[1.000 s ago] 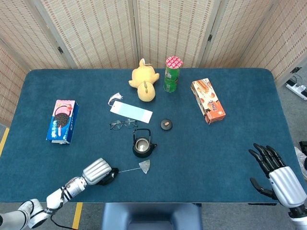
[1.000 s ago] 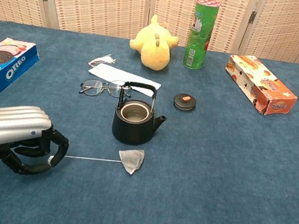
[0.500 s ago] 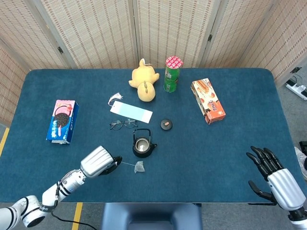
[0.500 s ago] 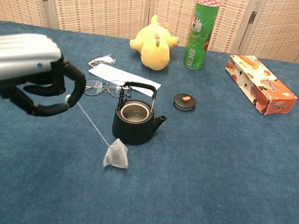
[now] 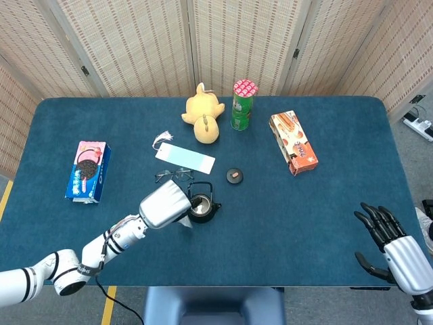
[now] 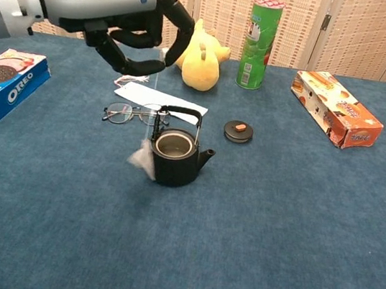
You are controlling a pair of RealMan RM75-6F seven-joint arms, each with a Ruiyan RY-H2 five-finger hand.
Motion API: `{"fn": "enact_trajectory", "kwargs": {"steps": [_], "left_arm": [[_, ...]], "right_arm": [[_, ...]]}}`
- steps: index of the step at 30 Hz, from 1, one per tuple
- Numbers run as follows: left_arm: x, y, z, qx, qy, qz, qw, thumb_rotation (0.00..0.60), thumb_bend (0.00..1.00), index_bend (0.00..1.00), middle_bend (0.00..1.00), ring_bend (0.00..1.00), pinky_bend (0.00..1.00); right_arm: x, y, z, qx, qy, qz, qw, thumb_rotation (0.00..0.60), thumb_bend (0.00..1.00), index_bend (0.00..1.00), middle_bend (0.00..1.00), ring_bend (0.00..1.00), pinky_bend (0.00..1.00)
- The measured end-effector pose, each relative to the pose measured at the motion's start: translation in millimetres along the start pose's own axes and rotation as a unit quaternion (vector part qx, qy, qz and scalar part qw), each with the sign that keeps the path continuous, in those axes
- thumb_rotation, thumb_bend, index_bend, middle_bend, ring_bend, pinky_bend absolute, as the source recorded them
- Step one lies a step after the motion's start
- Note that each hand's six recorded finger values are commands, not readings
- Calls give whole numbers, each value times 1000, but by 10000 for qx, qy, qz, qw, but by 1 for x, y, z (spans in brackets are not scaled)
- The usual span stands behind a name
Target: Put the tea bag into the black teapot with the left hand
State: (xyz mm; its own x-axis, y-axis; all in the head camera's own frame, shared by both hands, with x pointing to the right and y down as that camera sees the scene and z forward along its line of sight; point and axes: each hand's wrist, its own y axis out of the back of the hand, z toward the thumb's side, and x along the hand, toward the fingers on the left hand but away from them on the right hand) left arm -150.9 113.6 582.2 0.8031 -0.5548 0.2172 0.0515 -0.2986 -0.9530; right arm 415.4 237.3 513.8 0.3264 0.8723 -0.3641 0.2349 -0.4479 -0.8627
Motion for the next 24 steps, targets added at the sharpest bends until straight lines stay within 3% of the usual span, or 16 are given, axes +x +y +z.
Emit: {"fn": "enact_trajectory", "kwargs": {"steps": [24], "left_arm": [[50, 14, -24, 159, 91, 96, 9998, 600, 541, 668, 1000, 1000, 1000]], "right_arm": [[-10, 5, -16, -65, -343, -36, 9994, 600, 393, 0, 0, 0, 0]]}}
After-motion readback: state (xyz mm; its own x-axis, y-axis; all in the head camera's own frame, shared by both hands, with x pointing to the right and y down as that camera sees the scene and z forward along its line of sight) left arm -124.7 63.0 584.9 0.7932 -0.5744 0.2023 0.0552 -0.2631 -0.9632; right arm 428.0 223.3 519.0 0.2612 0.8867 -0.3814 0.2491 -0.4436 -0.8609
